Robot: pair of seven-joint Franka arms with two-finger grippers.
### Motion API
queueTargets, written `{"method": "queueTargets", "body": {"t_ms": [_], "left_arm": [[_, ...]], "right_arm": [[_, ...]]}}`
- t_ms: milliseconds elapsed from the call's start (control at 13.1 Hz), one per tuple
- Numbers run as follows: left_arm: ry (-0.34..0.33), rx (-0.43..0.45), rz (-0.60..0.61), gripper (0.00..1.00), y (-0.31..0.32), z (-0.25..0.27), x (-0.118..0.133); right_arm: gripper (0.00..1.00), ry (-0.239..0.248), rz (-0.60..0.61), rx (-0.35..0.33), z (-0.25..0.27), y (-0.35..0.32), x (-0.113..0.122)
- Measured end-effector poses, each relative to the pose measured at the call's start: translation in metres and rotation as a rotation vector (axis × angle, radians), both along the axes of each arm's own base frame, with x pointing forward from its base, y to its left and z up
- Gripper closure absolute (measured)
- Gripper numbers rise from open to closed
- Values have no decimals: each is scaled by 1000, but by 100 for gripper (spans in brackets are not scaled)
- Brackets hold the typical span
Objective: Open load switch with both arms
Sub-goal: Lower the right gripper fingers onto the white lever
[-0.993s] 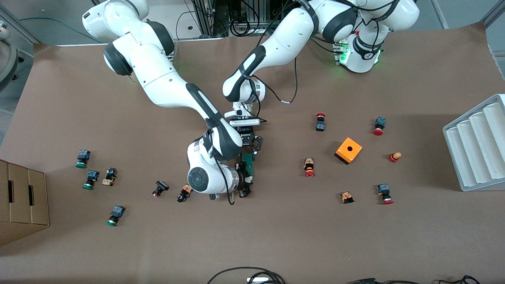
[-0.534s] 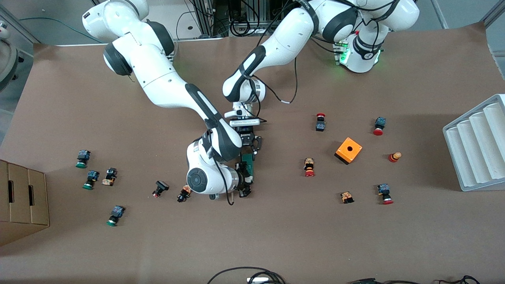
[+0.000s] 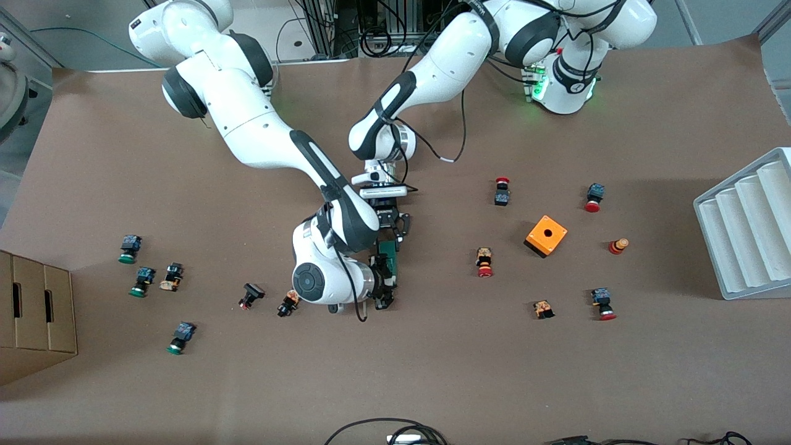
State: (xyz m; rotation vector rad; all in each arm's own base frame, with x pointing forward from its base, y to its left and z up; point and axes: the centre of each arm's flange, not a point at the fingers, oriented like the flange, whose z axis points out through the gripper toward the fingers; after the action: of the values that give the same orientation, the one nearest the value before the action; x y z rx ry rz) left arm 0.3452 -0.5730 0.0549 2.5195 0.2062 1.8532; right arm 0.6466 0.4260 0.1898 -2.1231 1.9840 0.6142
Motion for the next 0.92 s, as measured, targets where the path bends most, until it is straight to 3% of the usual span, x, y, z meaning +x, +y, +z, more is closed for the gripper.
{"method": "queueTargets", "body": {"t_ms": [916], "left_arm": [[0,0,0,45,0,0,0]], "right_arm": [[78,-6,18,5,17,5,-1]]}}
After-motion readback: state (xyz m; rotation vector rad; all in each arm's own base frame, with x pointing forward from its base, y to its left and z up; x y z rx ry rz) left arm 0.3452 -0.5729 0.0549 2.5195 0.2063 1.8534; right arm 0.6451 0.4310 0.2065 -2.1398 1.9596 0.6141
